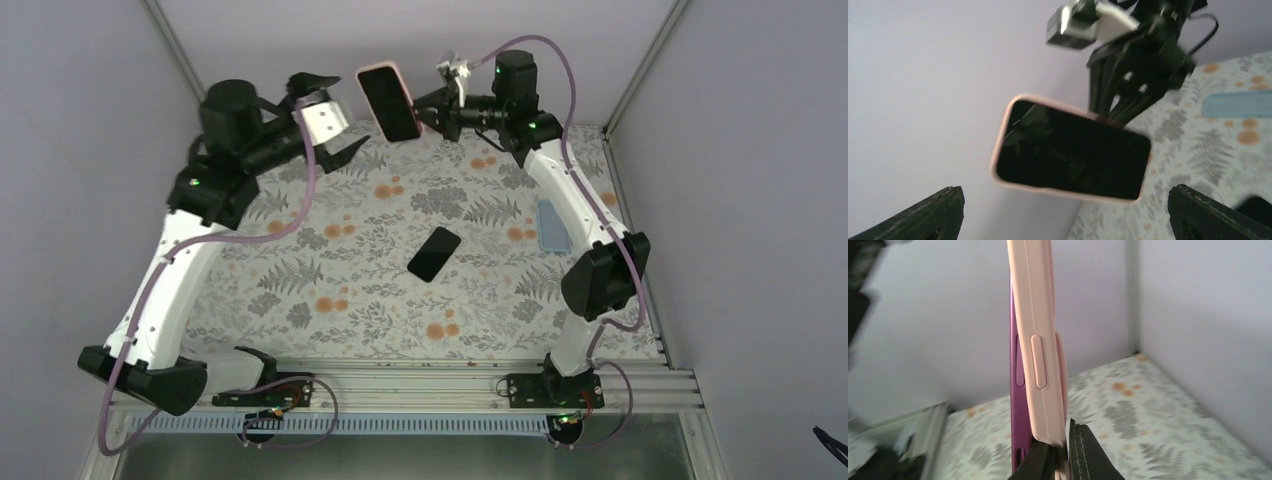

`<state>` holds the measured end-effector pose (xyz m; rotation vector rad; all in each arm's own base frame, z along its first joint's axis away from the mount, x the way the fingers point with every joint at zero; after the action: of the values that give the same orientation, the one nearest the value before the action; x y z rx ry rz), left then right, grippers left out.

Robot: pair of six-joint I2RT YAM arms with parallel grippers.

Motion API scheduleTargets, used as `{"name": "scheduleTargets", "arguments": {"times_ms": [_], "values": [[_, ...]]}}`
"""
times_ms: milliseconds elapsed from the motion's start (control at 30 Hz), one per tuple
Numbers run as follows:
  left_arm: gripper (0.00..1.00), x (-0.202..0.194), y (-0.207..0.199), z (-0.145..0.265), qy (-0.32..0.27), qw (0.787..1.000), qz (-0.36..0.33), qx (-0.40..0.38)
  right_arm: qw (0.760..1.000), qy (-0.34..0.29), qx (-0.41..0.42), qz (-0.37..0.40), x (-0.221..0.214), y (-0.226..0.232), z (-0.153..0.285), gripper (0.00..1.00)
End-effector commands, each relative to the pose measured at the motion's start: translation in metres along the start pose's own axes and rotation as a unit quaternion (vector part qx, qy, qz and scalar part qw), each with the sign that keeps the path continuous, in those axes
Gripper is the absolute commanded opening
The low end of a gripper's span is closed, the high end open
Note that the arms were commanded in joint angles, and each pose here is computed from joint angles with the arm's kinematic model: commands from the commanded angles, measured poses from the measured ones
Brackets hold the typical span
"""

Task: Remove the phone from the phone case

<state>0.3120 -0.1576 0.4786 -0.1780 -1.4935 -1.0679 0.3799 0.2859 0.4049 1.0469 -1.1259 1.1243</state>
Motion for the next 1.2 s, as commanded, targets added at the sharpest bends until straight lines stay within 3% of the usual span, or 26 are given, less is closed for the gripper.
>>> {"name": "scheduleTargets", "arguments": {"times_ms": [0,233,533,967,1167], "values": [[1.00,0.045,0.036,-0.016,-0.079,0.983,-0.014,0.167,0.986,-0.056,-0.157,0.012,0.048,-0.060,0.009,0.03],[1.00,0.026,0.021,-0.068,-0.066,0.970,-0.044,0.232,0.983,-0.080,-0.164,0.006,0.062,-0.079,-0.002,0.03],[1.00,-0.004,-0.005,-0.111,-0.074,0.973,-0.021,0.218,0.984,-0.078,-0.161,0.000,0.058,-0.078,-0.007,0.03],[1.00,-0.031,-0.021,-0.140,-0.068,0.975,-0.010,0.210,0.985,-0.084,-0.149,-0.002,0.062,-0.069,-0.007,0.03],[1.00,-0.037,-0.018,-0.145,-0.060,0.969,-0.012,0.240,0.987,-0.087,-0.137,-0.007,0.063,-0.064,-0.011,0.03]]}}
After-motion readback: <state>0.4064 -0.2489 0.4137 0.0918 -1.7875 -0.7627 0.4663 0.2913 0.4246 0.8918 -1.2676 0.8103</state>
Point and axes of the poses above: each gripper's point midway between its finger pads, its own z axis back along the fingers, its own y axis along the line the jaws close on, x = y × z, the point moved 3 cm from there along z, back along the fingers, and after that the axes turned 7 degrees about z, right-handed, at the moved point
